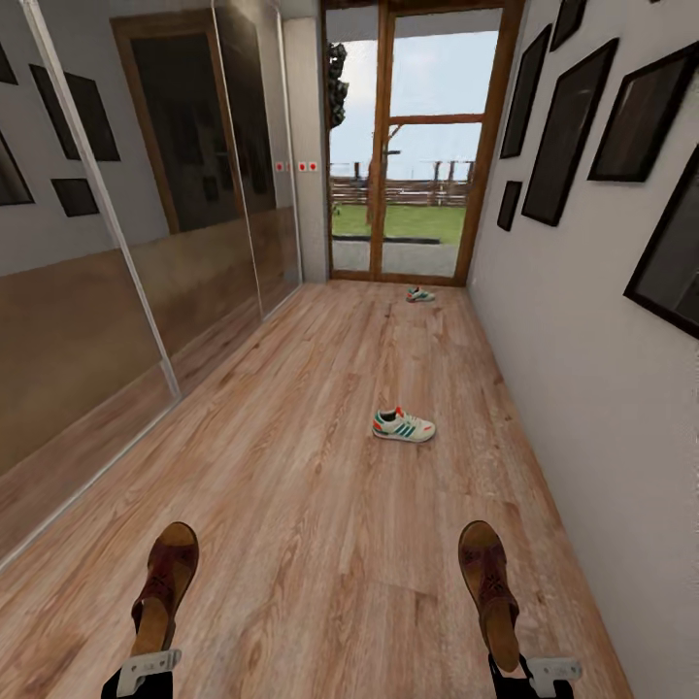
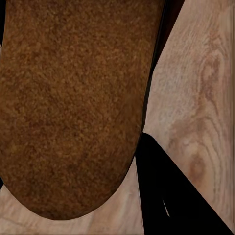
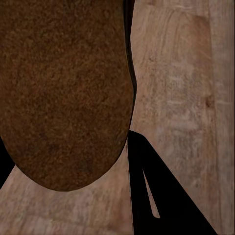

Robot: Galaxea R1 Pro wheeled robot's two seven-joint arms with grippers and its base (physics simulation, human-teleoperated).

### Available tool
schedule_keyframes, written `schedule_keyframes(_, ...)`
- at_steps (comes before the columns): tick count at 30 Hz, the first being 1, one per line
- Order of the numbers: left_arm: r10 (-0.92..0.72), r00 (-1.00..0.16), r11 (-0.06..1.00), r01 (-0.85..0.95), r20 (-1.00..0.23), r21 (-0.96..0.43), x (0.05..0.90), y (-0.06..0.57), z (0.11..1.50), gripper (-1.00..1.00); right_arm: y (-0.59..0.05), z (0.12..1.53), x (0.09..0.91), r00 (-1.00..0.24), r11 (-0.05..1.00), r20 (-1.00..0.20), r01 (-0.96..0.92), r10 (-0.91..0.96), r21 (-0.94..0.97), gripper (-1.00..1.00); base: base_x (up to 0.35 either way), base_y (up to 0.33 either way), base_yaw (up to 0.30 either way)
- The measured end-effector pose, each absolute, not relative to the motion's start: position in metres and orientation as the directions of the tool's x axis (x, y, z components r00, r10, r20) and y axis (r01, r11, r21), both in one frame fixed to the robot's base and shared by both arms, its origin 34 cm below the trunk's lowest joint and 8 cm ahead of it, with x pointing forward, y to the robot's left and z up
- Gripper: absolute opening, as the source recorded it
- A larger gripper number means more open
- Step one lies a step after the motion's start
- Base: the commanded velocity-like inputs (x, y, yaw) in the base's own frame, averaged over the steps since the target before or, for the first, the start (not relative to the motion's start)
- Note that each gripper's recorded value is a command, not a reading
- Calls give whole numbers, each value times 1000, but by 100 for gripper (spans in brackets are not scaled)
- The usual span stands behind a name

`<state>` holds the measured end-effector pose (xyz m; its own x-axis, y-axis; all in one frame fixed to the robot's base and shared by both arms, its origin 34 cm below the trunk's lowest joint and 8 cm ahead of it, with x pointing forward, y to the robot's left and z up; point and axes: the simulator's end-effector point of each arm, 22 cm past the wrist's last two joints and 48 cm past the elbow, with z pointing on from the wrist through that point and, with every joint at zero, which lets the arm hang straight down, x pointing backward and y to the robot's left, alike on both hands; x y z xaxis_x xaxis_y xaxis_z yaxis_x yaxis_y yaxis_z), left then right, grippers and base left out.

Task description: Pick up the two gym shoes and the two sandals from the corridor floor and place them onto the hallstand (shoe rack) in the corridor, making sure they are on the rack and not on the floor. Arrange them so the two gym shoes are next to each other and the two sandals are next to each other.

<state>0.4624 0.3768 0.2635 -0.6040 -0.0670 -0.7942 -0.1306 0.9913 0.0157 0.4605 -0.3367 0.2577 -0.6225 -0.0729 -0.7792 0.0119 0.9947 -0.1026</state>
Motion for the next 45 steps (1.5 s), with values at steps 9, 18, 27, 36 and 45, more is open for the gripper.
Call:
schedule_keyframes(9, -68, -598, 991, -132, -798, 14, 466, 377, 273, -100, -338, 267, 464, -618, 994, -783, 22, -69, -104, -100, 0, 0, -3)
schedule_keyframes(18, -75, -597, 980, -190, -799, 50, 464, 392, 273, -100, -327, 265, 464, -619, 996, -784, 23, -56, -89, -100, 0, 0, 253)
schedule_keyframes(27, -72, -599, 978, -201, -797, 62, 463, 392, 273, -100, -324, 265, 464, -618, 996, -784, 24, -52, -84, -100, 0, 0, 279)
schedule_keyframes(36, -73, -602, 978, -199, -795, 61, 462, 390, 272, -100, -324, 265, 464, -618, 996, -784, 23, -52, -84, -100, 0, 0, 279)
schedule_keyframes(45, -73, -602, 978, -199, -795, 60, 461, 390, 271, -100, -324, 265, 464, -618, 996, -784, 24, -51, -84, -100, 0, 0, 280)
